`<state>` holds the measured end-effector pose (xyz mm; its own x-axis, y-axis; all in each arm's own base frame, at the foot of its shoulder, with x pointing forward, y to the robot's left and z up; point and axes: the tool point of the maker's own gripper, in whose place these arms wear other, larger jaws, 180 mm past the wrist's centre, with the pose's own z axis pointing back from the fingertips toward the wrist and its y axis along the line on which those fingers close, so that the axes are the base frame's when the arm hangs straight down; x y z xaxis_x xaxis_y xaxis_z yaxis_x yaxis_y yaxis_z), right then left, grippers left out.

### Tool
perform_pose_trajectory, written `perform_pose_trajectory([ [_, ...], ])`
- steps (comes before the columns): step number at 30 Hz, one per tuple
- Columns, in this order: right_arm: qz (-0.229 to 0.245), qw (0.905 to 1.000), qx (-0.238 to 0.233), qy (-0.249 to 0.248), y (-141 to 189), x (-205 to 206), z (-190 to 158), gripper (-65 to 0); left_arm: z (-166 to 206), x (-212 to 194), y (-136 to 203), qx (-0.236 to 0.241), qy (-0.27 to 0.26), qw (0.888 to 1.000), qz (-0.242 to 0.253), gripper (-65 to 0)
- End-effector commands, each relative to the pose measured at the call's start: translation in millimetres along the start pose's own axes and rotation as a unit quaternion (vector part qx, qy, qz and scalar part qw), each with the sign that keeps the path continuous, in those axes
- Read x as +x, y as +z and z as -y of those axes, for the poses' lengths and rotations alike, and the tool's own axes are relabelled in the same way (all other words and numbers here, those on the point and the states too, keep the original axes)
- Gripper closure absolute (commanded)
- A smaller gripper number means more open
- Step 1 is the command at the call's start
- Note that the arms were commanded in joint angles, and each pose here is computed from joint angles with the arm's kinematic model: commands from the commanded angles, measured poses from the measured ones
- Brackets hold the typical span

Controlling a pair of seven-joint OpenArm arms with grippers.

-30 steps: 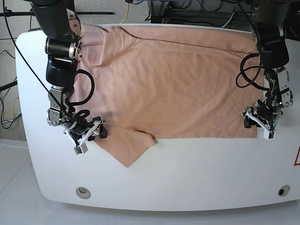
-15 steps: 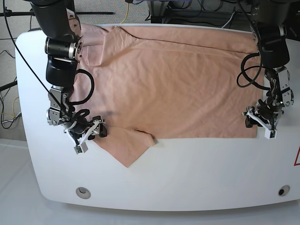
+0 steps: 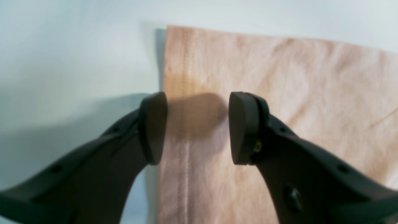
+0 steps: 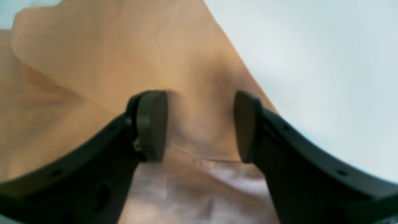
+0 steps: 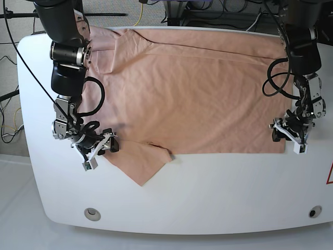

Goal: Fold the T-shirt properly

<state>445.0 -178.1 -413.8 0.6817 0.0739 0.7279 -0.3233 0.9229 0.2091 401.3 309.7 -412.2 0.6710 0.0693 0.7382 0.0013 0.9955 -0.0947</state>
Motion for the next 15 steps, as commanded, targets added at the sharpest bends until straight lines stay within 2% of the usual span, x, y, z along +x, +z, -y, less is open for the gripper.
perform_pose_trajectory([
  [1, 0.034, 0.9993, -0.004, 0.013, 7.4, 28.5, 5.7, -33.1, -7.1, 22.3, 4.6, 0.006, -0.004, 1.000, 0.024, -29.5],
  [15, 0.035, 0.9992, 0.000, 0.019, 7.8, 27.3, 1.0, -33.0, -6.0, 20.5, 3.6, 0.005, -0.003, 1.000, 0.022, -29.7],
])
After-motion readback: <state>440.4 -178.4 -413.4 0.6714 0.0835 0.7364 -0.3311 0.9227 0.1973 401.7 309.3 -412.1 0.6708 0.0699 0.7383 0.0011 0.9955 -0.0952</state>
